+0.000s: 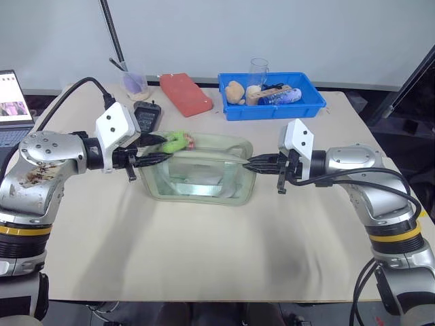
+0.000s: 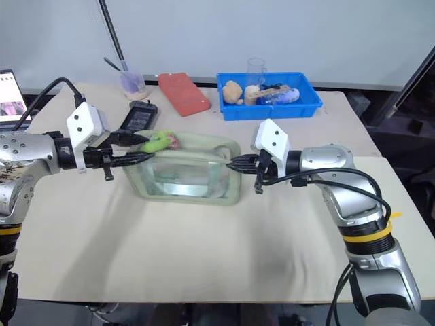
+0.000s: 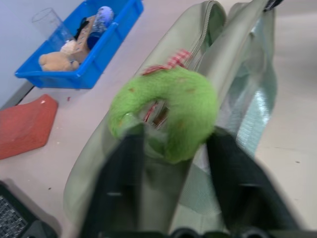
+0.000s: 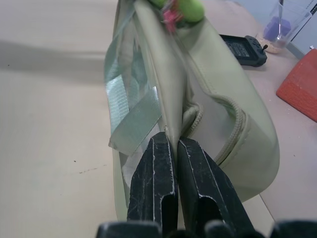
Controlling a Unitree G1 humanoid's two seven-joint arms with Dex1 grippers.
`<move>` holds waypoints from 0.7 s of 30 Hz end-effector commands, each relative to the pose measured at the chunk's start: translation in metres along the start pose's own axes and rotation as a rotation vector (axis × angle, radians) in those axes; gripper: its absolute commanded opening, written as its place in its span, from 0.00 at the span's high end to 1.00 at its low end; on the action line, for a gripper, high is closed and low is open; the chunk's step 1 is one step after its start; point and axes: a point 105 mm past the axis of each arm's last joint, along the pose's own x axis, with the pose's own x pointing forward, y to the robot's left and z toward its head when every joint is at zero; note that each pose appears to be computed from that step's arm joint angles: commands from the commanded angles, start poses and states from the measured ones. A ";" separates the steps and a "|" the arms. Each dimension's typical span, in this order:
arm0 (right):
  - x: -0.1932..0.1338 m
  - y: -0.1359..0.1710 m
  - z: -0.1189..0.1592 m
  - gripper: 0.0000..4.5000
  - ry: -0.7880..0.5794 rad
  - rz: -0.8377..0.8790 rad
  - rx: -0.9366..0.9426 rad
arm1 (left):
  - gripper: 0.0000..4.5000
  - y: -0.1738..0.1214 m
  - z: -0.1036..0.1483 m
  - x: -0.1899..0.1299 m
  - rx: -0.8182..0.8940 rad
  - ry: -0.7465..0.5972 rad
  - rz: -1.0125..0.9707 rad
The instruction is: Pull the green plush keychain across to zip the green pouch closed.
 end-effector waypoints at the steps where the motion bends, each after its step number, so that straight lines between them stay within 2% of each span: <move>1: -0.007 -0.003 0.010 1.00 -0.027 -0.031 -0.048 | 0.12 0.015 0.009 -0.022 0.035 0.012 0.053; 2: -0.007 -0.002 0.010 1.00 -0.026 -0.031 -0.048 | 0.03 0.017 0.007 -0.026 0.031 0.029 0.060; 3: -0.007 -0.002 0.010 1.00 -0.026 -0.030 -0.048 | 0.01 0.018 0.003 -0.030 0.027 0.048 0.066; 7: -0.006 -0.002 0.010 1.00 -0.028 -0.026 -0.052 | 0.01 0.020 -0.015 -0.040 -0.005 0.093 0.096; 13: -0.004 -0.003 0.013 1.00 -0.033 -0.014 -0.059 | 0.01 0.014 -0.044 -0.032 -0.072 0.086 0.130; 16: -0.005 -0.002 0.015 1.00 -0.032 -0.009 -0.059 | 0.19 0.014 -0.047 -0.027 -0.095 0.055 0.145; 21: -0.006 -0.003 0.016 1.00 -0.028 -0.008 -0.062 | 0.72 0.012 -0.048 -0.024 -0.100 0.044 0.131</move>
